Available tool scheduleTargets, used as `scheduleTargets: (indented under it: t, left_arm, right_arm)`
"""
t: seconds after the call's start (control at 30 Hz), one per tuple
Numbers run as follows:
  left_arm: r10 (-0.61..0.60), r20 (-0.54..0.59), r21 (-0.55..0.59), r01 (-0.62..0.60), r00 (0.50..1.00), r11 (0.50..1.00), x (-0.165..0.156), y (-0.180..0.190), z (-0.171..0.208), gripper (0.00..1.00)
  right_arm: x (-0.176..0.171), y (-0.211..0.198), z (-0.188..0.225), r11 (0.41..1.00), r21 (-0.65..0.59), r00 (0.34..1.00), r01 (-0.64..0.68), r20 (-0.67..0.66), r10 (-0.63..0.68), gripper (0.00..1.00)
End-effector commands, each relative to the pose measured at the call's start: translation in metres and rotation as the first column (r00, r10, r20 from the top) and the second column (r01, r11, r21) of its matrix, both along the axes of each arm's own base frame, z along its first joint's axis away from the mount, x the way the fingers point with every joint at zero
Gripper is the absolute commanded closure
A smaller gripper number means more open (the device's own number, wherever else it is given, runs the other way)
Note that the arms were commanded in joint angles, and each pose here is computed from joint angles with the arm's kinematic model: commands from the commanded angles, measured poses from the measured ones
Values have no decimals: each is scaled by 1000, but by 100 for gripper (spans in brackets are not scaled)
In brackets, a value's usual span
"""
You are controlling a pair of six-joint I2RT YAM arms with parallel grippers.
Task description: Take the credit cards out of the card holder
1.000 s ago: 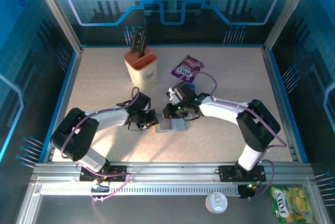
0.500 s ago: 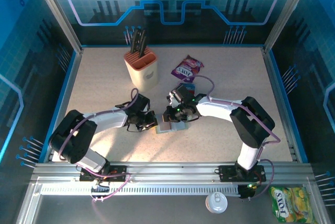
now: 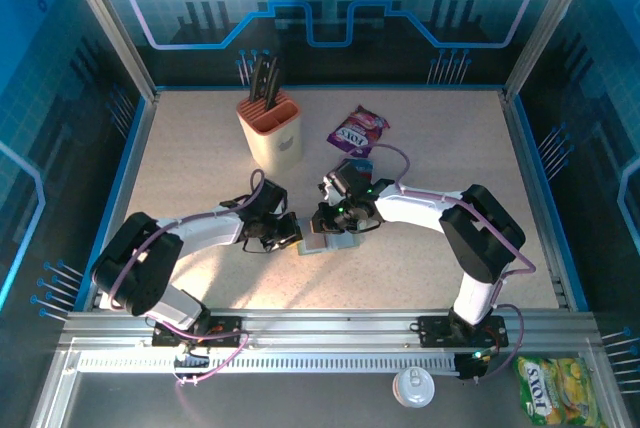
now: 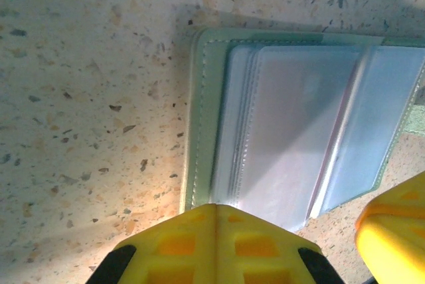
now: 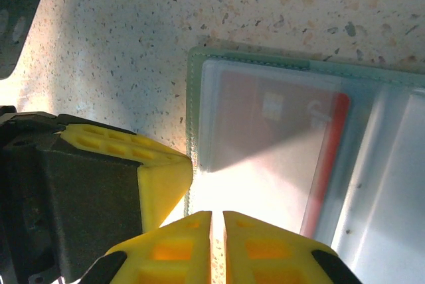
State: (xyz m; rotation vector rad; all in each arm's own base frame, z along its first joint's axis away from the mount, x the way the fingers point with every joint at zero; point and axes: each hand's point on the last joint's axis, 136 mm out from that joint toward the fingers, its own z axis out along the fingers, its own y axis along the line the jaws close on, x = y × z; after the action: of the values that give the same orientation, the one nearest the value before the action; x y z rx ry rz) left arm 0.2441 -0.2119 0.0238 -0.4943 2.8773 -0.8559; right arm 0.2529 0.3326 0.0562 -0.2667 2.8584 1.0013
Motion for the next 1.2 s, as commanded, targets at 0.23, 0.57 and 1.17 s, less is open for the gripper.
scheduleTargets:
  t: [0.23, 0.57, 1.17]
  left_arm:
    - [13, -34, 62, -11, 999, 998, -8, 10, -20, 98]
    - [15, -12, 65, -14, 1000, 998, -3, 10, -20, 98]
    - [-26, 11, 104, 25, 1000, 994, 11, 9, -12, 97]
  right_arm:
    - [-3, 2, 1, 1000, -3, 999, -1, -42, 1, 81]
    - [-2, 6, -5, 1000, -1, 998, 1, -68, -1, 74]
    - [7, 11, -5, 1000, 6, 998, 4, -69, -3, 72]
